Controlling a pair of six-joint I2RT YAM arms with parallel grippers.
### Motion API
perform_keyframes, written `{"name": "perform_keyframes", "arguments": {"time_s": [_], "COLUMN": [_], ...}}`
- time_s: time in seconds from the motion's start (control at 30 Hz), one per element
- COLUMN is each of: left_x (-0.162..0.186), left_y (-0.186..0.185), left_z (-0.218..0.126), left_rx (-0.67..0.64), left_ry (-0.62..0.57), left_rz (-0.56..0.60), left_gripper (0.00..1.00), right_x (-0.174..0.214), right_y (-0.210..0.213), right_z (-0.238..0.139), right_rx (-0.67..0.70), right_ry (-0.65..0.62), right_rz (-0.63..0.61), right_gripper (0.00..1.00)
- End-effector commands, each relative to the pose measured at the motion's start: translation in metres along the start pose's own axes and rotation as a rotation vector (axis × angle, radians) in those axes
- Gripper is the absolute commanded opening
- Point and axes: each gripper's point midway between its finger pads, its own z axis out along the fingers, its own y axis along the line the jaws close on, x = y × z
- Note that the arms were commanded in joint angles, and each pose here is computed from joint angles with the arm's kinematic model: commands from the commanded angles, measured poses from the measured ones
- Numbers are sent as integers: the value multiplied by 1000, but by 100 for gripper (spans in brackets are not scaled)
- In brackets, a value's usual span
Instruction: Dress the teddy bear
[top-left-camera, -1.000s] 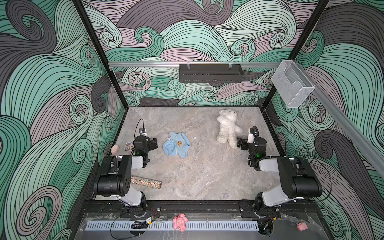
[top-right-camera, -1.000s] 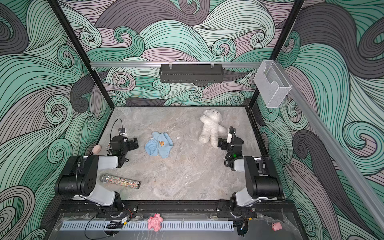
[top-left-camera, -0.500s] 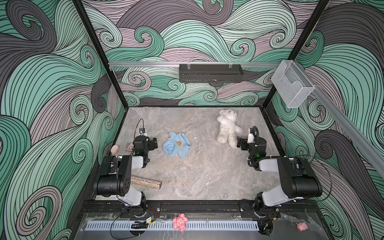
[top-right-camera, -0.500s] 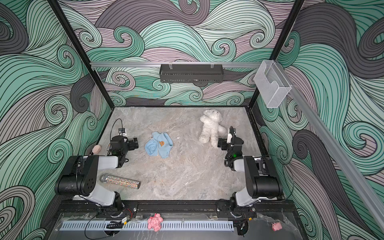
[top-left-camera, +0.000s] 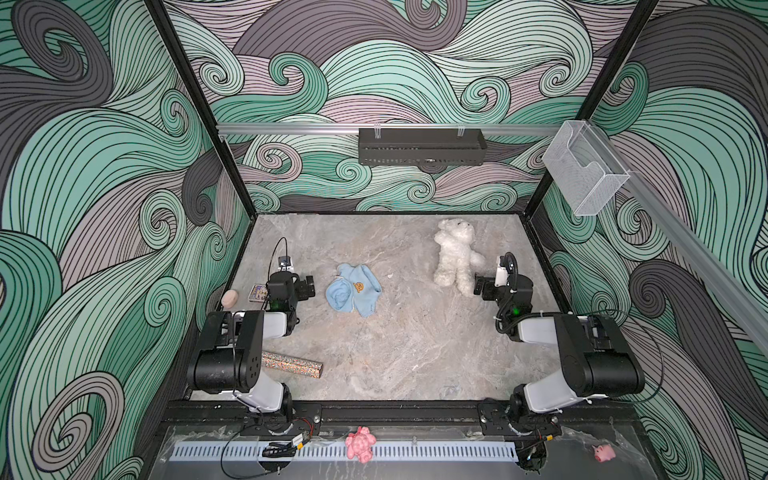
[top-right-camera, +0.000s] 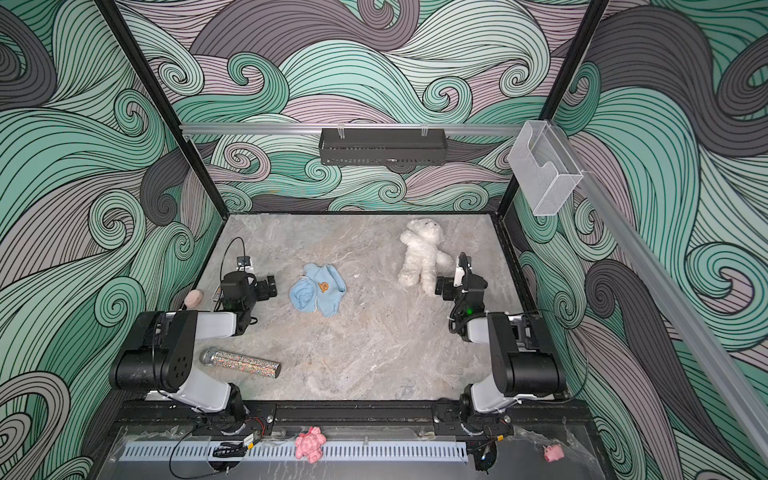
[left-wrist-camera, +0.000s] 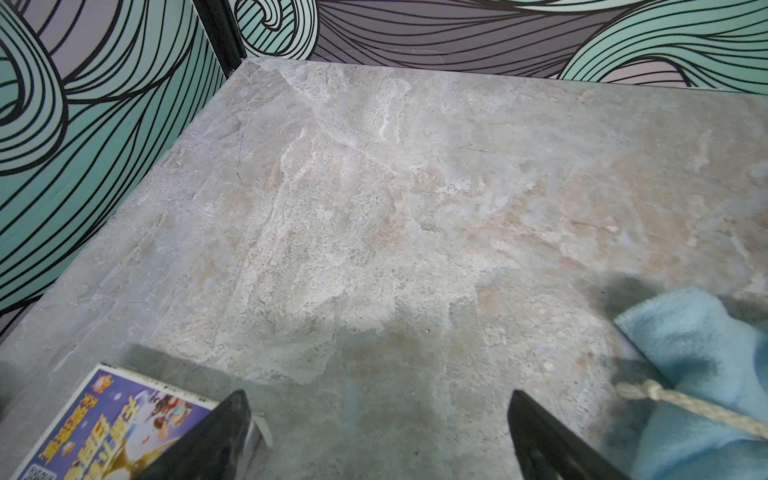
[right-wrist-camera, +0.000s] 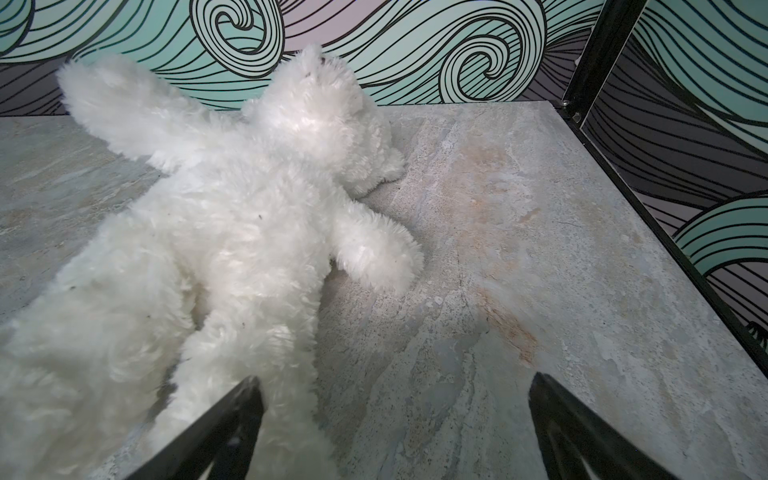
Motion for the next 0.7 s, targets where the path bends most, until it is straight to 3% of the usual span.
{"name": "perform_keyframes", "arguments": {"time_s": [0.0, 0.13, 0.27, 0.37, 0.43, 0.53, 0.67], "left_x": [-18, -19, -31, -45, -47, -55, -60], "left_y": [4, 4, -4, 26, 38, 17, -41], "left_z": [-2, -3, -15, -31, -38, -42, -48], "left_rx": [-13, -11, 39, -136, -209, -92, 213], "left_ry": [-44, -47, -39, 32, 63, 81, 105], "left_rz": [-15, -16, 18, -148, -240, -276, -398], "left_gripper": [99, 99, 99, 99, 99, 99, 96], "right_x": [-8, -9, -24, -42, -53, -65, -63], "right_y": [2, 2, -8, -25, -38, -28, 14], "right_z": [0, -1, -17, -43, -60, -72, -68], "right_rx": [-9, -1, 112, 203, 256, 186, 22], "right_ry": [-26, -30, -79, -100, -99, -62, 106], "right_rz": [-8, -17, -17, 38, 145, 225, 240], "right_gripper": [99, 99, 99, 99, 99, 99, 91]}}
